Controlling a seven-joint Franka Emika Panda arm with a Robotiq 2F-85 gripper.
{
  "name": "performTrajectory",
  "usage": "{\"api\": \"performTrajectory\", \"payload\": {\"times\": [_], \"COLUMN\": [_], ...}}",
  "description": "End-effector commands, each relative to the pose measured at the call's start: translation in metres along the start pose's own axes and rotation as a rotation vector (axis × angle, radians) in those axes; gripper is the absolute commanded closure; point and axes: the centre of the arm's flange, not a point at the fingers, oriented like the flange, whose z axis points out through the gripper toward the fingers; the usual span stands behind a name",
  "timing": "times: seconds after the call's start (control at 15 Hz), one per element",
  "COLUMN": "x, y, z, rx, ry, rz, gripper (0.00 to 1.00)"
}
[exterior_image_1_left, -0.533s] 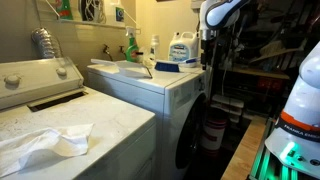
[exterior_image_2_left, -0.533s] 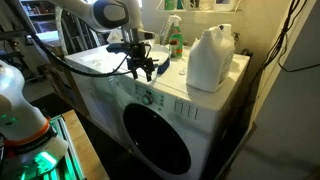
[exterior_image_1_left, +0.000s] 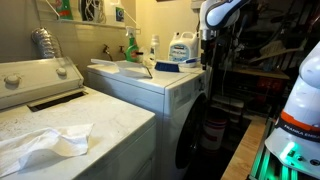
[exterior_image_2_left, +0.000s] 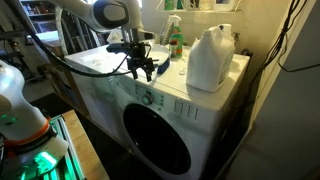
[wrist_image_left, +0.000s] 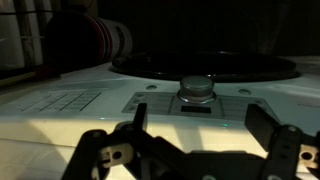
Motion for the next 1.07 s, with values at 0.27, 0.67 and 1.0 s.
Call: {"api": "performTrajectory", "payload": {"times": [0.27, 0.67, 1.0], "x": [0.0, 0.009, 0.046], "y": [0.0, 0.009, 0.011], "z": [0.0, -0.075, -0.136], "rx": [0.0, -0.133, -0.102], "ry": [0.0, 0.07, 0.137], "rz": [0.0, -0.09, -0.296], "gripper": [0.0, 0.0, 0.0]}}
